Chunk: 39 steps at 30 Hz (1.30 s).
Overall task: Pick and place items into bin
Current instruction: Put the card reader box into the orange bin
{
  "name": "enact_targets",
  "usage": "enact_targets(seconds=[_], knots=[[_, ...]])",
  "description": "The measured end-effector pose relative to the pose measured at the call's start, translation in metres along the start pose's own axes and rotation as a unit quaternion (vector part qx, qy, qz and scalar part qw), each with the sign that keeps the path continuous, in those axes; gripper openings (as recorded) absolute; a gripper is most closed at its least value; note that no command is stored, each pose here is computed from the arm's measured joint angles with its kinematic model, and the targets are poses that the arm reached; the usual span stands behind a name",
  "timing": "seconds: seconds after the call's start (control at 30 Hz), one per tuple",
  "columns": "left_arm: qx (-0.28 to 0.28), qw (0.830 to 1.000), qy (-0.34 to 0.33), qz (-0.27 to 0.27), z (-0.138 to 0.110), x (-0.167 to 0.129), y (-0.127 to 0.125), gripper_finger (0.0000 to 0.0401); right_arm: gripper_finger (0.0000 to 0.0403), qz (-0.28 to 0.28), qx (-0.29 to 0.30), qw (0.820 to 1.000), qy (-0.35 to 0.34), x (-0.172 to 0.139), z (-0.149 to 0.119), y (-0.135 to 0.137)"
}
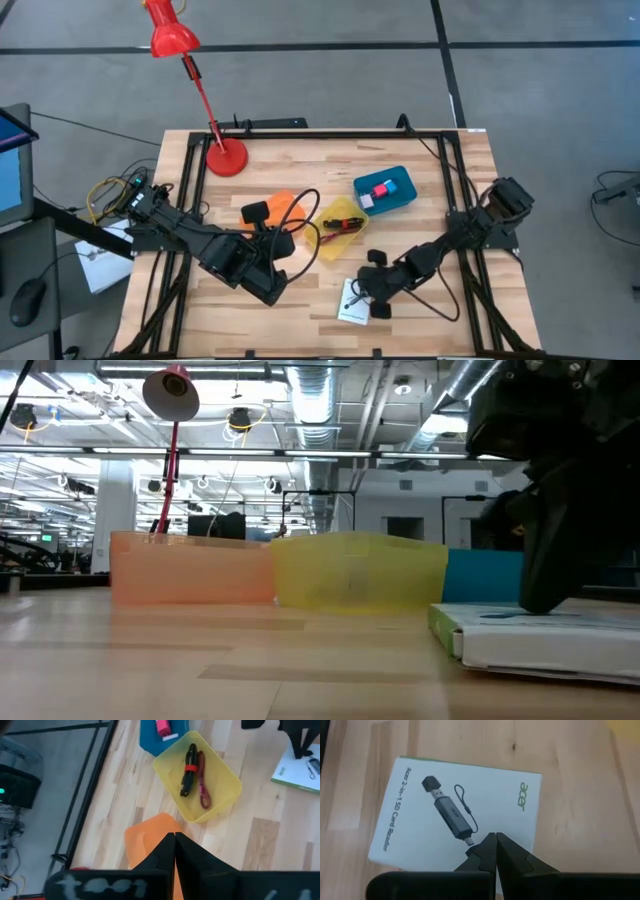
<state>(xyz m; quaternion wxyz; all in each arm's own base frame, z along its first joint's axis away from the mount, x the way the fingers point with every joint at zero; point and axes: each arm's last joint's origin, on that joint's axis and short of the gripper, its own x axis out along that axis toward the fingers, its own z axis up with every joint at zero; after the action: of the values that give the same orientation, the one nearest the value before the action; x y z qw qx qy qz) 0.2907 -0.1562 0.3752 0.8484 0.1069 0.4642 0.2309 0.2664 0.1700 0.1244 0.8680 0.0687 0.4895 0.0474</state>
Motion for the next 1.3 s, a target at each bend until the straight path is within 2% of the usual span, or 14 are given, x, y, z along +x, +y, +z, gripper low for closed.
enact_targets(seconds=[0.17, 0.27, 0.37, 0.53, 0.7, 0.9, 0.97, 1.1, 1.3], knots=[[0.014, 0.999, -0.013, -0.045, 0.005, 0.001, -0.011, 0.0, 0.0, -0.015, 0.047, 0.999, -0.011, 0.0, 0.0, -0.001], [0.023, 0.995, -0.046, -0.082, 0.011, 0.004, -0.023, 0.0, 0.0, -0.034, 0.081, 0.996, -0.026, 0.001, 0.001, -0.002], [0.026, 0.993, -0.067, -0.098, 0.012, 0.012, -0.034, 0.0, 0.0, -0.052, 0.105, 0.992, -0.041, 0.001, 0.002, -0.004], [0.007, 0.989, -0.093, -0.119, 0.003, 0.041, -0.062, 0.0, 0.0, -0.068, 0.192, 0.977, -0.064, 0.002, 0.003, -0.008], [-0.019, 0.974, -0.135, -0.182, -0.015, 0.077, -0.094, 0.0, 0.0, -0.071, 0.26, 0.96, -0.074, 0.003, 0.008, -0.015], [-0.086, 0.931, -0.218, -0.279, -0.03, 0.114, -0.113, 0.0, 0.0, -0.081, 0.273, 0.955, -0.085, 0.004, 0.013, -0.024], [-0.109, 0.921, -0.23, -0.293, -0.035, 0.122, -0.113, 0.0, 0.0, -0.083, 0.275, 0.954, -0.085, 0.004, 0.014, -0.025], [-0.14, 0.919, -0.224, -0.294, -0.042, 0.143, -0.117, 0.0, 0.0, -0.081, 0.278, 0.953, -0.084, 0.005, 0.016, -0.027], [-0.118, 0.92, -0.209, -0.309, -0.044, 0.184, -0.151, 0.0, 0.0, -0.078, 0.262, 0.958, -0.083, 0.005, 0.017, -0.028]])
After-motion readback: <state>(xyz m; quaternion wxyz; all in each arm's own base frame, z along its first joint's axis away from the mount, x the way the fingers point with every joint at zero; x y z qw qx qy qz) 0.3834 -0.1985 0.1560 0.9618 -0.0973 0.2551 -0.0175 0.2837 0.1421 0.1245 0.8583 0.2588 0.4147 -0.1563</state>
